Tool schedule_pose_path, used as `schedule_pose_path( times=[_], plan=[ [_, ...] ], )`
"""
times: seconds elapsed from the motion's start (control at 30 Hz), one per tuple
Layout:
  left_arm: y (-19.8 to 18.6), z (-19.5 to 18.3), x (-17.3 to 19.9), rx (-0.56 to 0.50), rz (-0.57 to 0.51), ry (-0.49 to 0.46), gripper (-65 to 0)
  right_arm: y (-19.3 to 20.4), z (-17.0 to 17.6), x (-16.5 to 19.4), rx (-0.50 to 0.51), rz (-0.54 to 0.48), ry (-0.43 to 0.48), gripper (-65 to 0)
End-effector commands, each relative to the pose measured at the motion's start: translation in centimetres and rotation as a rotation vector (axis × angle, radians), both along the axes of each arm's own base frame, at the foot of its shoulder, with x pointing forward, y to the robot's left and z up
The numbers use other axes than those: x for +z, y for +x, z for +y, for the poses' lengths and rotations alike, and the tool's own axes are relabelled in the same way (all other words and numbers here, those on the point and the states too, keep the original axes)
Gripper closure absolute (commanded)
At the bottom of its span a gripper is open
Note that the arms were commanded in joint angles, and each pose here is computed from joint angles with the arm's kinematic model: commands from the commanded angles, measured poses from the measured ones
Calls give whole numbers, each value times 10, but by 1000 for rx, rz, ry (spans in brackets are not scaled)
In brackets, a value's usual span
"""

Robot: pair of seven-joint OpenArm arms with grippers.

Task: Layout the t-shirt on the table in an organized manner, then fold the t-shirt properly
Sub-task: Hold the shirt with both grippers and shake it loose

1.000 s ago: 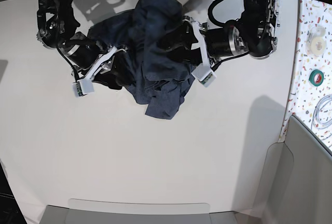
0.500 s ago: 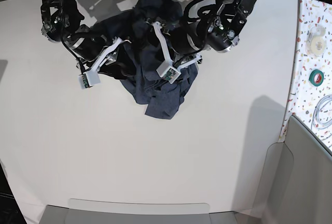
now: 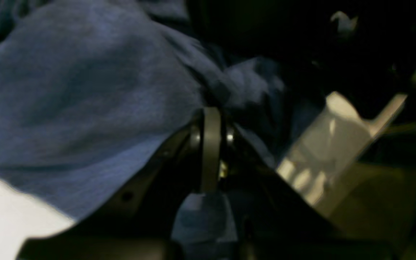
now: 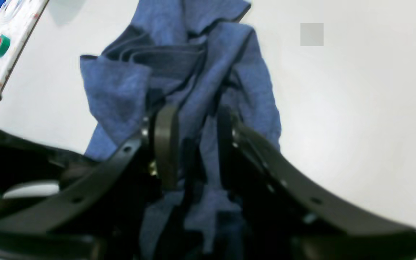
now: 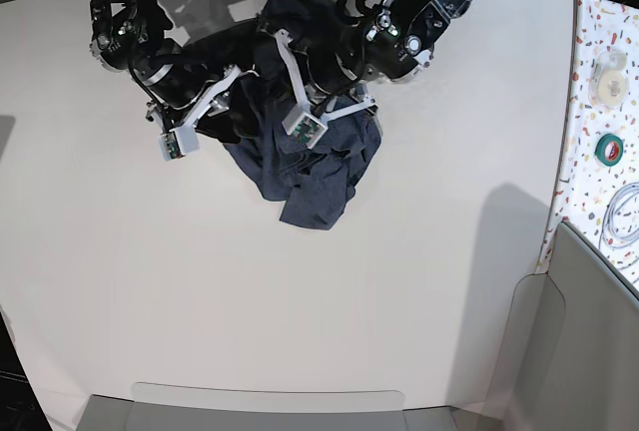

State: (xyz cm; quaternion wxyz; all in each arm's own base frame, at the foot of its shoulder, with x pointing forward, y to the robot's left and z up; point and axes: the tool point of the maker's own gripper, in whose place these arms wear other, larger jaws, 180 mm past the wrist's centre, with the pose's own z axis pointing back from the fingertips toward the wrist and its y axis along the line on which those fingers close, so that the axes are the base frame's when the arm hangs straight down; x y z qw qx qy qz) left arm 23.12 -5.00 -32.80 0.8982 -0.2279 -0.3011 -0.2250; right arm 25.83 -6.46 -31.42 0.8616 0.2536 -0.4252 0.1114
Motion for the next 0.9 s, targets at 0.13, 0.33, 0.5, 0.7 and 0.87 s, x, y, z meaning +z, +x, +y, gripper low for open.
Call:
schedule_pose_path(
  times=[0.13, 0.33, 0.5, 0.7, 0.87],
  plan=[
    [38, 55, 14, 225, -64, -18, 0, 6, -1, 12, -1, -51, 6, -180],
    [54, 143, 11, 523, -130, -8, 0, 7, -2, 12, -2, -53, 1, -180],
    [42, 187, 0, 647, -114, 31, 0, 10, -11, 5, -16, -62, -82, -180],
    [27, 139, -9, 442, -68, 21, -91, 12, -2, 4, -41, -65, -76, -182],
    [37, 92, 7, 341, -100, -55, -320, 12, -1, 4, -41, -65, -75, -182]
  ],
)
